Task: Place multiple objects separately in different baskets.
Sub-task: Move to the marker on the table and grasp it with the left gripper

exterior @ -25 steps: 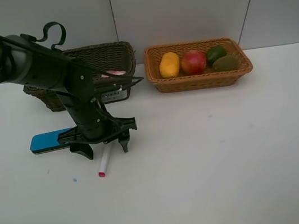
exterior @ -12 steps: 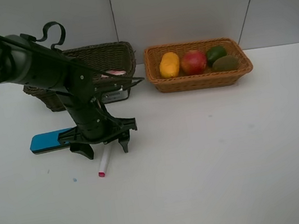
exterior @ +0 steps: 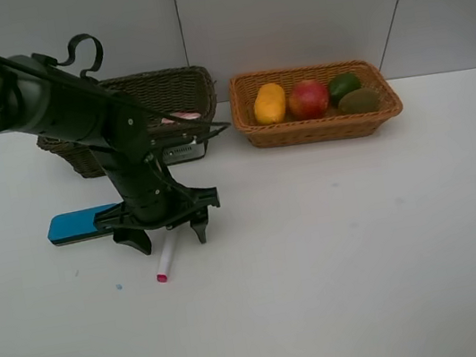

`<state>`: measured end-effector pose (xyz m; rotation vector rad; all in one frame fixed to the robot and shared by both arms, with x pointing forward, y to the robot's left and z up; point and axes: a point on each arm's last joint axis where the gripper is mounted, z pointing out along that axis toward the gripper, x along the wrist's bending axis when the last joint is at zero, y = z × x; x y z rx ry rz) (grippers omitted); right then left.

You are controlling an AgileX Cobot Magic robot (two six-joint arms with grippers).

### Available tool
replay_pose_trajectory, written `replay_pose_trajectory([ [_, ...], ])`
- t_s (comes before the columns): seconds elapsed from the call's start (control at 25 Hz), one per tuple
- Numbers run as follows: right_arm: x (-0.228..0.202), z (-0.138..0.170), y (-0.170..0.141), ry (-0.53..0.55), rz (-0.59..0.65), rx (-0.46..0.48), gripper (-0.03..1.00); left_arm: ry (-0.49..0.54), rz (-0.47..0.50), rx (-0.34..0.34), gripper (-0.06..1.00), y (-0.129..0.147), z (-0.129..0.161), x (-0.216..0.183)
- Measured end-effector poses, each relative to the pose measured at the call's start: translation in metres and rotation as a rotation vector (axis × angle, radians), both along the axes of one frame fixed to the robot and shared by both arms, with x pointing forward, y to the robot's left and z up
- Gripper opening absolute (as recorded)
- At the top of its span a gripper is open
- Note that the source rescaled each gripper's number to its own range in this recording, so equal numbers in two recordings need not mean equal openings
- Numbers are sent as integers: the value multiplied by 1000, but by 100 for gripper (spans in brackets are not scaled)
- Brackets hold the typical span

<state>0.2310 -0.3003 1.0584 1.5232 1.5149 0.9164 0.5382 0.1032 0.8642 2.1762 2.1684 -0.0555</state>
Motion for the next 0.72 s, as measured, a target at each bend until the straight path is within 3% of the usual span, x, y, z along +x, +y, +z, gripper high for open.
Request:
replay_pose_trajectory([
  [0.48,0,0,0,0,0,0,100,14,32,-9,96,4,1,2],
  [0.56,0,0,0,0,0,0,100,19,32,-6,83,4,1,2],
  [0.68,0,0,0,0,0,0,100,27,32,-18,48,3,0,1],
  [0.72,0,0,0,0,0,0,100,29,28,-21,42,3,0,1],
])
